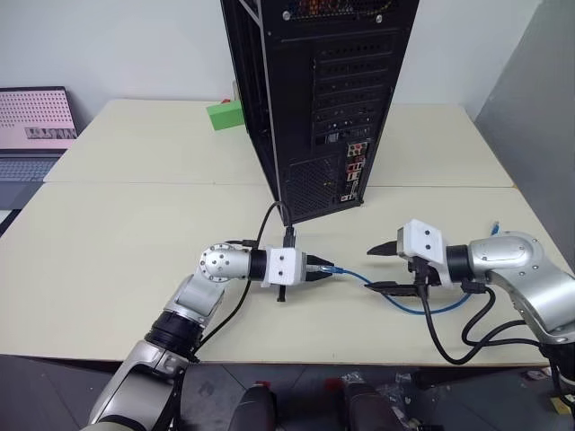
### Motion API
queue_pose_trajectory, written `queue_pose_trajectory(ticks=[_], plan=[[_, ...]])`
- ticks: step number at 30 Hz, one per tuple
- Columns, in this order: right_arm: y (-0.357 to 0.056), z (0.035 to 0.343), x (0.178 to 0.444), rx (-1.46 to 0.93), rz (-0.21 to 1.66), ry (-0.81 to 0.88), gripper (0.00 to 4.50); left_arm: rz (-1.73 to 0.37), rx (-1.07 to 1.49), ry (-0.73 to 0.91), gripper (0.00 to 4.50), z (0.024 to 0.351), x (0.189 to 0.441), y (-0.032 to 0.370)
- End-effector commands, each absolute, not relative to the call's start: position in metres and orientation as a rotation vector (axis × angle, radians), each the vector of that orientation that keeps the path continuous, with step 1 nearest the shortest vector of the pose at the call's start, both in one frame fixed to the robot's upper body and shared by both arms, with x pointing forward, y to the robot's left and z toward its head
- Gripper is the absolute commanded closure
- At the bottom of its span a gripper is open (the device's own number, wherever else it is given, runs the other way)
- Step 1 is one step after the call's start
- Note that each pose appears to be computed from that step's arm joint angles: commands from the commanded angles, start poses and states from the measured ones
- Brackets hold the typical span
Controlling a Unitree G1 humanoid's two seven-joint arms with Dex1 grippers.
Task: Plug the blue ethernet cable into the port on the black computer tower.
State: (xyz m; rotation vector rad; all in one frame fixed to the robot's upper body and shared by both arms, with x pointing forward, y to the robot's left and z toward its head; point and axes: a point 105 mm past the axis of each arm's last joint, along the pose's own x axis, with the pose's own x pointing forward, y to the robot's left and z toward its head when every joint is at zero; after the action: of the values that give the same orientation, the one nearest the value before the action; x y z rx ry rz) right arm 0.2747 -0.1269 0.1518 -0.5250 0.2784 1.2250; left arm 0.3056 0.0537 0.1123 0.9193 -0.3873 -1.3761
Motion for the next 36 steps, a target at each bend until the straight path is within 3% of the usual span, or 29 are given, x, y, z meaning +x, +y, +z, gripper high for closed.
queue_pose_trajectory(ticks=[1,4,9,21,36], plan=[[-0.119,0.166,0.269,-0.323,1.235,0.237,0.46,-1.296,1.07,-0.661,4.19,0.125,0.3,0.051],[-0.113,0.168,0.267,-0.187,1.232,0.244,0.46,-1.237,1.121,-0.823,4.19,0.133,0.294,0.051],[-0.104,0.167,0.265,-0.028,1.236,0.273,0.46,-1.165,1.131,-0.953,4.19,0.14,0.291,0.051],[-0.089,0.168,0.265,0.114,1.241,0.293,0.46,-1.092,1.151,-1.027,4.19,0.143,0.292,0.051],[-0.082,0.168,0.269,0.109,1.234,0.282,3.6,-1.075,1.145,-1.054,4.19,0.145,0.291,0.049]])
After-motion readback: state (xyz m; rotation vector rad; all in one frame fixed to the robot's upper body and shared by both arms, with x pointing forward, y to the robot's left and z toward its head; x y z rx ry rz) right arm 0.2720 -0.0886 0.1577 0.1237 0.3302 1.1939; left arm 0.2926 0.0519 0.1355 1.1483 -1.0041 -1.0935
